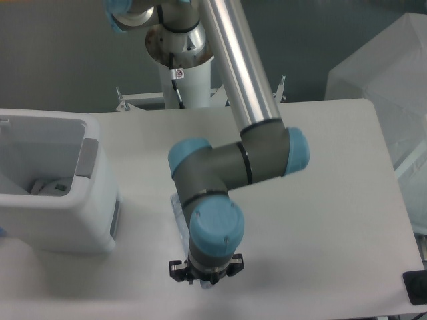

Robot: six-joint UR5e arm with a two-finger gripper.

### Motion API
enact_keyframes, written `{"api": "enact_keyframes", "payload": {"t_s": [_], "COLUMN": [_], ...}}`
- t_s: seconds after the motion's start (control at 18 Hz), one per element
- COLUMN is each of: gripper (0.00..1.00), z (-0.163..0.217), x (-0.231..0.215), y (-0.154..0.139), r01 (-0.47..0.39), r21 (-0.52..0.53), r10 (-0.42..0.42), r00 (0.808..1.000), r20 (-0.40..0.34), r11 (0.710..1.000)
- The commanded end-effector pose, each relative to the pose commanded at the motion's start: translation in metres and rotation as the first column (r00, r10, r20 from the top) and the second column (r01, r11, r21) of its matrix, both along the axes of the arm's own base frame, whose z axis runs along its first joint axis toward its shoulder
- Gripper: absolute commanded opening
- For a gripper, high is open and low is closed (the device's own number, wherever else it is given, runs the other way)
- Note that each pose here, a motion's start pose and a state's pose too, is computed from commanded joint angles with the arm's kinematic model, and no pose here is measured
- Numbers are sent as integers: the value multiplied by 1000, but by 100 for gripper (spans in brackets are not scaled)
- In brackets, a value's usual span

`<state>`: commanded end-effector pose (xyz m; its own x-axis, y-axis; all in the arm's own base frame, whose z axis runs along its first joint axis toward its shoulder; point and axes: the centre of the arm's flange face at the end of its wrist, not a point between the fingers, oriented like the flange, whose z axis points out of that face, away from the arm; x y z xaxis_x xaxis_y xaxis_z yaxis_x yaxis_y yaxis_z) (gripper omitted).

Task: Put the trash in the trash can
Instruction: 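Lower the gripper and close it around the bottle's cap end, then lift the bottle and carry it over the trash bin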

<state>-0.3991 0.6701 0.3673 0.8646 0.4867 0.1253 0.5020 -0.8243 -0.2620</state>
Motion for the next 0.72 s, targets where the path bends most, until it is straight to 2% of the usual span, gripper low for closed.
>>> {"api": "enact_keyframes", "payload": {"t_s": [0.17, 0.39, 0.44, 0.72], "gripper": [33, 33, 33, 33], "z": [59, 116, 131, 211], "x": [6, 24, 28, 59], "y": [-5, -13, -15, -35], "r01": [18, 61, 72, 152], "r21": [154, 285, 319, 500], "r10": [-11, -43, -52, -121], "r00": [999, 997, 996, 988], "r20": [-49, -70, -71, -93], "r11": [988, 957, 945, 853]}}
